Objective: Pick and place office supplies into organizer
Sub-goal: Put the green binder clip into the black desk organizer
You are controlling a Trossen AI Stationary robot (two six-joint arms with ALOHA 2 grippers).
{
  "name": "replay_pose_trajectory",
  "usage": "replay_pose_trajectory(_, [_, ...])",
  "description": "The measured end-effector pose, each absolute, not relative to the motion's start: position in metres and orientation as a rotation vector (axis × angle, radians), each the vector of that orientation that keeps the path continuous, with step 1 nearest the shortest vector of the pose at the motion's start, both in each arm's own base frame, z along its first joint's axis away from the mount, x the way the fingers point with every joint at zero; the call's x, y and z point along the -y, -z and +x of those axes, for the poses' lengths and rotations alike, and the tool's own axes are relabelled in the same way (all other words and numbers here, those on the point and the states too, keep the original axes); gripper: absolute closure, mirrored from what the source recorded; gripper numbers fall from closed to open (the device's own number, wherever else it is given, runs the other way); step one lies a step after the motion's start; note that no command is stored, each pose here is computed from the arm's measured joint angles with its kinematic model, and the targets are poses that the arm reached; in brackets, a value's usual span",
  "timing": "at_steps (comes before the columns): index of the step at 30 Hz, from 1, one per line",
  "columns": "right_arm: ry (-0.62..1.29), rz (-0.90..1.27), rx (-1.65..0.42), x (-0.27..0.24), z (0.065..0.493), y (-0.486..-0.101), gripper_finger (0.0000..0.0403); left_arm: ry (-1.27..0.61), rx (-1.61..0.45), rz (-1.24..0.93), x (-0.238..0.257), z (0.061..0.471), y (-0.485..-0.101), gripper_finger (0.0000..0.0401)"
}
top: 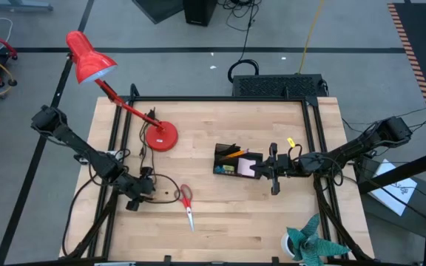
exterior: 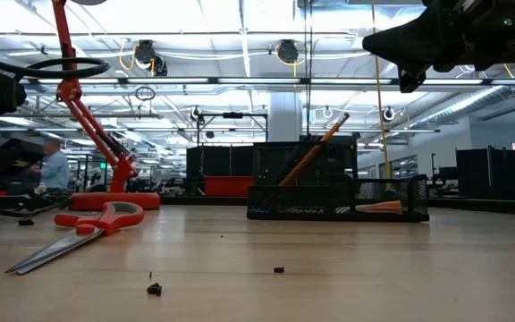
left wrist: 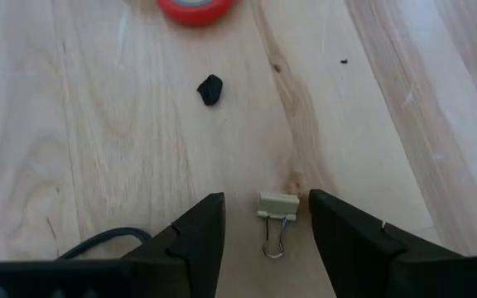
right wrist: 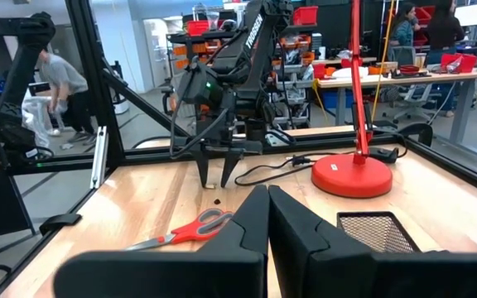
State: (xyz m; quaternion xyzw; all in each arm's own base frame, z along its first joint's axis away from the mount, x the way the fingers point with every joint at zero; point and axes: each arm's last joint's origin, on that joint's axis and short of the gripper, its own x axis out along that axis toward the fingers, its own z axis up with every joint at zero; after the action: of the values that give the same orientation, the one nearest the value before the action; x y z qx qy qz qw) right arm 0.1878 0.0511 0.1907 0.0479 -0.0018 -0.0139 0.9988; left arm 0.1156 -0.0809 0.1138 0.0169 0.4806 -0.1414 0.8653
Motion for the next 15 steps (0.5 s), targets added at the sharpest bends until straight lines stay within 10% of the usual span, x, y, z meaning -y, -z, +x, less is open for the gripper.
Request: replay_pose_trajectory(15, [0.028,0.099,-0.004,-0.0511,0.1878,-0.1899,0.0403,0.298,-1.010,0.032,0.0815,0.1165,-0.1129,0.0217])
